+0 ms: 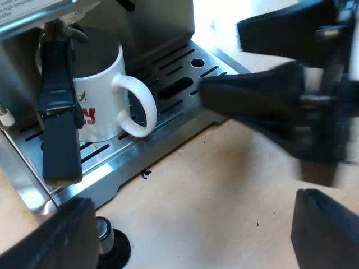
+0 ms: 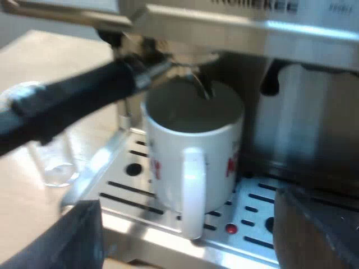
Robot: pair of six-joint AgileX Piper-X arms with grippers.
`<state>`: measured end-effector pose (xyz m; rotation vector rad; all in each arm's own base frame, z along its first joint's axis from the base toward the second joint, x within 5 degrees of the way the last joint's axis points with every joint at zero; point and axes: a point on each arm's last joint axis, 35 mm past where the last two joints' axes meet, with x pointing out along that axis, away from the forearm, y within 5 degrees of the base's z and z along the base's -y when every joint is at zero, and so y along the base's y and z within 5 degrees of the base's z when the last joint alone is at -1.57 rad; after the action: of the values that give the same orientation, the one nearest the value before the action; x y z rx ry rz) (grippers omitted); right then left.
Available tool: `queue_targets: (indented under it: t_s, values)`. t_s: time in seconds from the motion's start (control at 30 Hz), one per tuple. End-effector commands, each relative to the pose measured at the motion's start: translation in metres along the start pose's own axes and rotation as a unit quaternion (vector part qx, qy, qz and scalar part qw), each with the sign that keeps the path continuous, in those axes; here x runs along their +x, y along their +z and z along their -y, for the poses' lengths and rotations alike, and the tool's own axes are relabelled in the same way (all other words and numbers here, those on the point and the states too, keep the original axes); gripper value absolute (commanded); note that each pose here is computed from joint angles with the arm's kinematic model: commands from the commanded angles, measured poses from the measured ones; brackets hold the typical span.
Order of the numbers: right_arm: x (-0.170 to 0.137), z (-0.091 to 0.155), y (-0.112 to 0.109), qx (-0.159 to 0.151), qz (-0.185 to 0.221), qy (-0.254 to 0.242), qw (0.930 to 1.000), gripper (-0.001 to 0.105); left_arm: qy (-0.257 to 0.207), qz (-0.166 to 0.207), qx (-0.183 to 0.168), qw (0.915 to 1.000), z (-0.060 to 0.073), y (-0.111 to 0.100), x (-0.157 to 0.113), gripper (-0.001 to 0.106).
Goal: Place mug into machine
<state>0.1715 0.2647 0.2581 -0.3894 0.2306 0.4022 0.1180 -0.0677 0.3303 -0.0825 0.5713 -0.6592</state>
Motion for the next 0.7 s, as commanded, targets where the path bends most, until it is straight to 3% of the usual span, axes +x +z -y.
queue_targets:
  t_s: [0.03, 0.3, 0.37, 0.47, 0.53, 0.6, 0.7]
  values:
    - [-0.020, 0.007, 0.012, 0.006, 0.018, 0.006, 0.9998, 0.064, -0.005, 0.005, 0.007, 1.0000, 0.001, 0.002, 0.000, 0.071]
    - [-0.055, 0.024, 0.039, 0.036, 0.074, 0.024, 0.9963, 0.064, -0.005, 0.005, 0.007, 1.0000, 0.001, 0.002, 0.000, 0.071]
    - [-0.059, 0.028, 0.042, 0.040, 0.081, 0.024, 0.9956, 0.060, -0.005, 0.005, 0.007, 1.0000, 0.001, 0.002, 0.000, 0.071]
    - [-0.060, 0.029, 0.042, 0.027, 0.083, 0.023, 0.9959, 0.041, -0.005, 0.007, 0.007, 0.9999, 0.001, 0.002, 0.000, 0.071]
    - [-0.060, 0.028, 0.042, 0.017, 0.084, 0.029, 0.9959, 0.015, -0.006, 0.014, 0.009, 0.9998, 0.001, 0.004, 0.000, 0.071]
    - [-0.060, 0.027, 0.042, 0.016, 0.086, 0.041, 0.9953, 0.000, -0.007, 0.021, 0.011, 0.9997, 0.002, 0.007, -0.002, 0.071]
    - [-0.060, 0.026, 0.043, 0.016, 0.090, 0.058, 0.9941, 0.000, -0.009, 0.038, 0.015, 0.9991, 0.004, 0.014, -0.006, 0.071]
